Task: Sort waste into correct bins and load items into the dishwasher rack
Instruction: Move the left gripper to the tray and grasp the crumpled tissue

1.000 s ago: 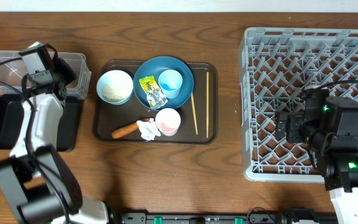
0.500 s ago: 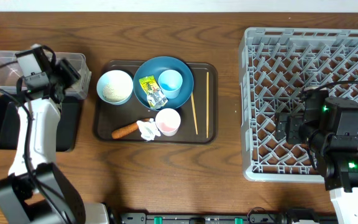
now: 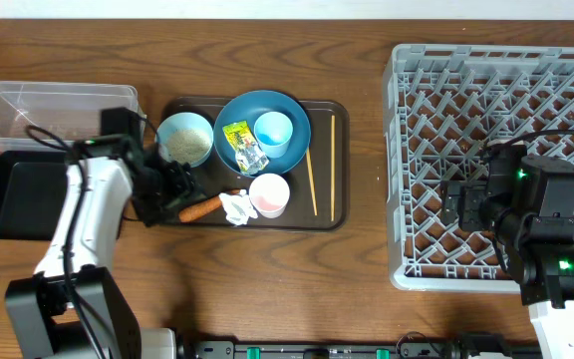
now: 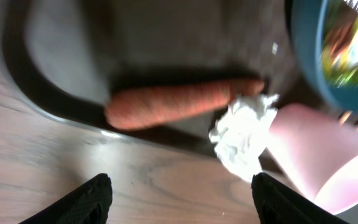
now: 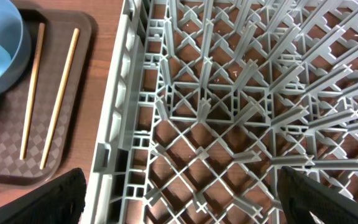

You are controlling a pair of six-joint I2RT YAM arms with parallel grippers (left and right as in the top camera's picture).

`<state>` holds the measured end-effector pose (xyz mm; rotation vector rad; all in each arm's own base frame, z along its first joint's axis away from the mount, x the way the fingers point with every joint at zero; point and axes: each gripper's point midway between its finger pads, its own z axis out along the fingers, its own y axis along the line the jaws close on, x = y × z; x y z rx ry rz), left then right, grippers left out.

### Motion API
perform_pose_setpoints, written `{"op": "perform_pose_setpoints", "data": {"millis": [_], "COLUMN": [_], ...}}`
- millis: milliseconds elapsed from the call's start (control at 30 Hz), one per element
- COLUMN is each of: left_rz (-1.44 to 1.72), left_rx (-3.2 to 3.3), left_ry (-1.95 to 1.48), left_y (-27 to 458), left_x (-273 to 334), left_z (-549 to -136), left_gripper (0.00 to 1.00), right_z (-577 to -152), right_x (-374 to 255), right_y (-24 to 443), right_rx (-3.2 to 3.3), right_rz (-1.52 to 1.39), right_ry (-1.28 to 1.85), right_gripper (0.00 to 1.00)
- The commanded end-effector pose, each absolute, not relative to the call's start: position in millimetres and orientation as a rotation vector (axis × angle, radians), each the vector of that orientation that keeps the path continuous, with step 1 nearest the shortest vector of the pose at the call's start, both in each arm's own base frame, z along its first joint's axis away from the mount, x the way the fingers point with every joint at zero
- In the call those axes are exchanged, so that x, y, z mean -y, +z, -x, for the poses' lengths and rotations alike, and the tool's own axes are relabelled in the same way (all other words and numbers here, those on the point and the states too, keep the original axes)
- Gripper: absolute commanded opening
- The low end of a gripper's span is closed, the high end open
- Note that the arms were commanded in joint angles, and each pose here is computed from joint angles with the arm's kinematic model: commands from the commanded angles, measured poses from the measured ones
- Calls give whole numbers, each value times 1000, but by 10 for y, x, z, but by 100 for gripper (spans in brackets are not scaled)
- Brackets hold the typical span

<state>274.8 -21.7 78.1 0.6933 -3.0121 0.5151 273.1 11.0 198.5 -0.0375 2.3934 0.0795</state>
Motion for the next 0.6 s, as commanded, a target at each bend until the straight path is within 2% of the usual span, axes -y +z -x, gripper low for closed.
{"op": "perform_pose_setpoints", "data": {"millis": [0,433,567], "left_rz": [-609,-563,-576], "left_rx": [2999,3071,3058], "left_ry": [526,514,516], "left_y": [688,383,344], "left_x": [401,777,883], "left_z": [-2646,-2708,-2670], "left_gripper": [75,75,71], "right_z": [-2745,-2745,-2744], "right_x": [-121,-132,-142], "right_y": [2066,2066,2067], "right_rx": [-2373,-2373,-2373], "right_rz": [26,29,32], "right_ry": [85,93,99], "right_gripper": [98,98,98]}}
